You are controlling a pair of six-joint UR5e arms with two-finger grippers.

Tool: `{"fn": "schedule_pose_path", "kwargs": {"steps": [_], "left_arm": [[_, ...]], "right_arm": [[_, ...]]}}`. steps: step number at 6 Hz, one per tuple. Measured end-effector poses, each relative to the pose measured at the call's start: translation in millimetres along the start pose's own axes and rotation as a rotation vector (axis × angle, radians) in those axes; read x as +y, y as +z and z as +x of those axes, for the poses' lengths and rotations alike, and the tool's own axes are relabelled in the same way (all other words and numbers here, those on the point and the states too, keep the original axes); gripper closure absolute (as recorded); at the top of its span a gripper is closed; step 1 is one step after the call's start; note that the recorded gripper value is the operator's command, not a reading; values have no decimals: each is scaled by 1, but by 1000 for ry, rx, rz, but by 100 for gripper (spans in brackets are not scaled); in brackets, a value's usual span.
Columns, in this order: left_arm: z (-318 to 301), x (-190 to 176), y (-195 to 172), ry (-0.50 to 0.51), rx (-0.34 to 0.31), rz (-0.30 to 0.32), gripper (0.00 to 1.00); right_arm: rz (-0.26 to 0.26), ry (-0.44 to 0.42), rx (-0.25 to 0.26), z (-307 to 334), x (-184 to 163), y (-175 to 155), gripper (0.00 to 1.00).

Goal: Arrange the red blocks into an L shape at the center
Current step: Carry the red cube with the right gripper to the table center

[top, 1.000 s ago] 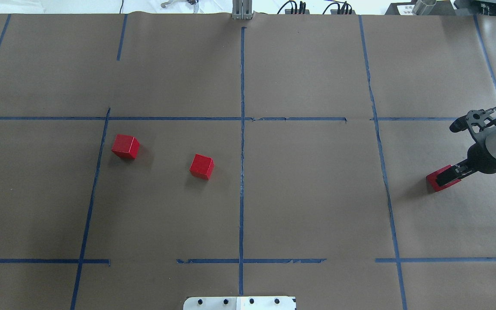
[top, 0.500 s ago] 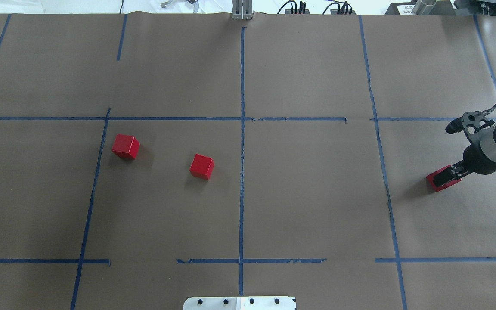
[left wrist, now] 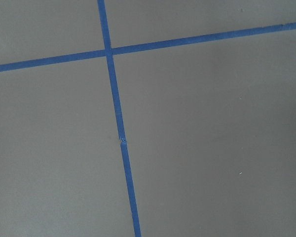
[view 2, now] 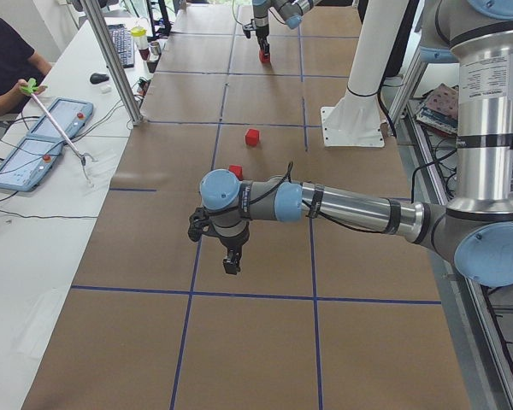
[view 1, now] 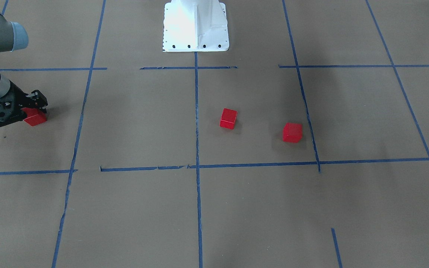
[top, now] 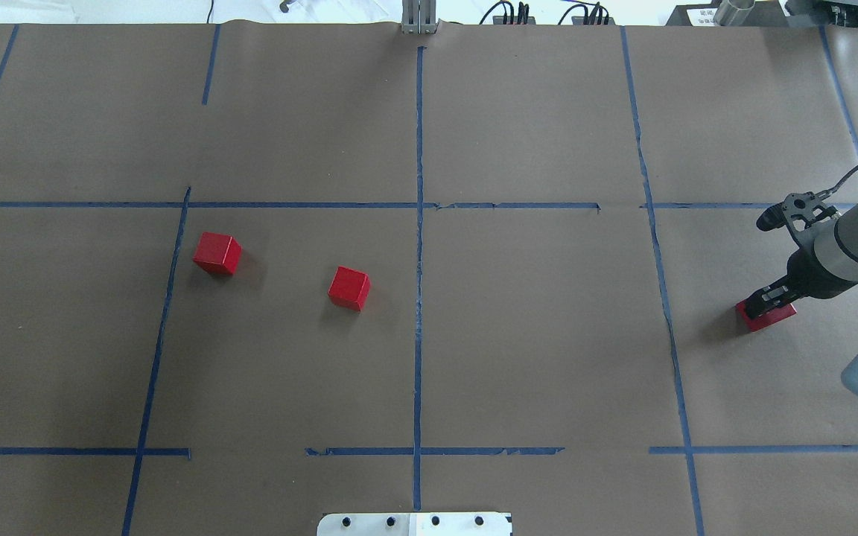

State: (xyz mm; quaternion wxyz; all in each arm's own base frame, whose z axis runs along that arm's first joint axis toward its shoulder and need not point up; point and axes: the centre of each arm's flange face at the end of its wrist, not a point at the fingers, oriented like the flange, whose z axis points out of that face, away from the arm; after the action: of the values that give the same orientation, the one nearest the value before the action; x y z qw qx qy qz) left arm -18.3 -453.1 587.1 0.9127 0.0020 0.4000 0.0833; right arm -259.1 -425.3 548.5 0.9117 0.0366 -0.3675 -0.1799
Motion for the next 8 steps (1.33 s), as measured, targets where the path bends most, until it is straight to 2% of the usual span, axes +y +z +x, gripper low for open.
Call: {"fn": "schedule_pose_path", "kwargs": {"steps": [1, 2, 3, 4, 6, 8], "left_arm": [[0, 0, 0, 4, 0, 1, 0], [-1, 0, 0, 9, -1, 0, 0], [0, -1, 0, 8, -1, 1, 0], [1, -1, -1, 4, -1, 3, 0], [-1, -2, 1, 2, -2, -1, 0], [2, -2, -2, 11, 0, 6, 0]], "right_arm": [[34, 12, -41, -36, -13, -23, 100], [63, 59, -103, -100, -36, -37, 100], [73, 126, -176, -180, -59, -46, 100], [73, 196, -216, -260, -76, -55, 100], [76, 308, -217, -383, -100, -57, 100], [80, 392, -193, -445, -126, -38, 100]]}}
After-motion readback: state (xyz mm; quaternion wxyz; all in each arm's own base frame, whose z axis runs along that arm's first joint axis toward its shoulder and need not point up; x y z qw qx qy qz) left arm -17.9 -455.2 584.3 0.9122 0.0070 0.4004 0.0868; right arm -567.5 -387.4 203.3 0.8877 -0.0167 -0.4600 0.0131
